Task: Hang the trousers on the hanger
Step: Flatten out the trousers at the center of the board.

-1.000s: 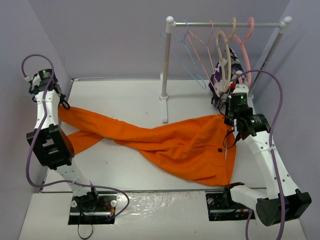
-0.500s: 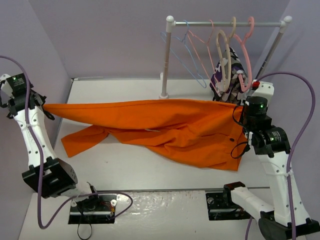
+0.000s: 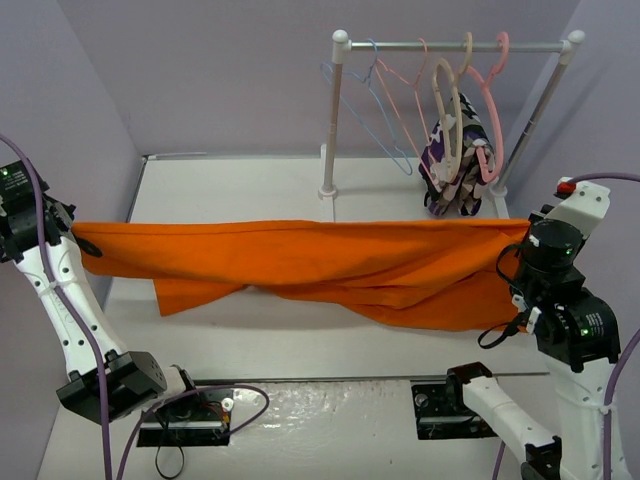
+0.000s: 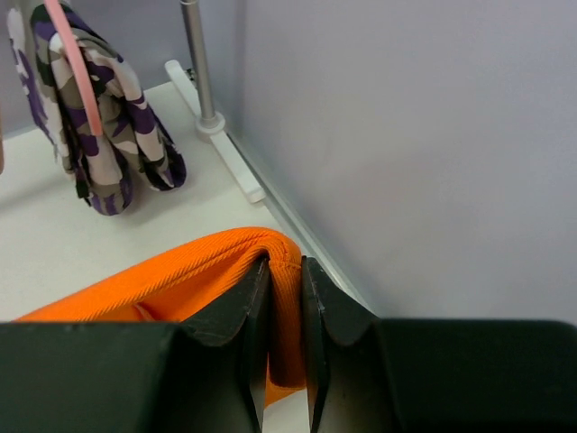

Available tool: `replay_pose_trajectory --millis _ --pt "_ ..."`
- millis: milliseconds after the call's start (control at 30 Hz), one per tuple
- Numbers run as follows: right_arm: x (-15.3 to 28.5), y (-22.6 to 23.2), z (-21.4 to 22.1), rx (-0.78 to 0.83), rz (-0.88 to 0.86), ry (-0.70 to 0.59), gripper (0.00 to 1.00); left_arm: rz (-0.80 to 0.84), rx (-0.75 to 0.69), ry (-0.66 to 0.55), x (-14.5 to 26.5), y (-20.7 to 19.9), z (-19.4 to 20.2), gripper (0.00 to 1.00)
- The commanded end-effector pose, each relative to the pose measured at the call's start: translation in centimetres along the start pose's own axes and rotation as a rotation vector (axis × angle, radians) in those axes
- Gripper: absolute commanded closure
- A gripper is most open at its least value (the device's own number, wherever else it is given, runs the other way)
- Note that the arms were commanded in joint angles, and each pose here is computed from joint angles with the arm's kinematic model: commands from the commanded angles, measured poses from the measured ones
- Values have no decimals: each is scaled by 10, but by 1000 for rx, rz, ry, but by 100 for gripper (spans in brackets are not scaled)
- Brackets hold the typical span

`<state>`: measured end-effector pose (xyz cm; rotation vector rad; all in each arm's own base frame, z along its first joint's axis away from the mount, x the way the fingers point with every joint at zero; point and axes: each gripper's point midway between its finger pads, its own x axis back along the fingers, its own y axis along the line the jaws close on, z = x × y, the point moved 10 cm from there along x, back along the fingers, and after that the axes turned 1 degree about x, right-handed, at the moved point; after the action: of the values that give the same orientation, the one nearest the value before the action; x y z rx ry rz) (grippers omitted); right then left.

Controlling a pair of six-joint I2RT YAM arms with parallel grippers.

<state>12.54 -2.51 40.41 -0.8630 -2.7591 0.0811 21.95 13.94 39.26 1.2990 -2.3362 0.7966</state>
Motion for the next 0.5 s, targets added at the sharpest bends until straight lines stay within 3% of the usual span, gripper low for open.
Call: replay_pose_trajectory --millis 0,267,467 --pt "-13 5 -8 5 126 -24 100 -25 12 -60 -9 2 0 100" --pt "-58 49 22 88 89 131 100 6 -67 20 -60 -20 40 100" --pt "-102 67 37 28 54 222 100 54 -125 57 -87 -46 61 100"
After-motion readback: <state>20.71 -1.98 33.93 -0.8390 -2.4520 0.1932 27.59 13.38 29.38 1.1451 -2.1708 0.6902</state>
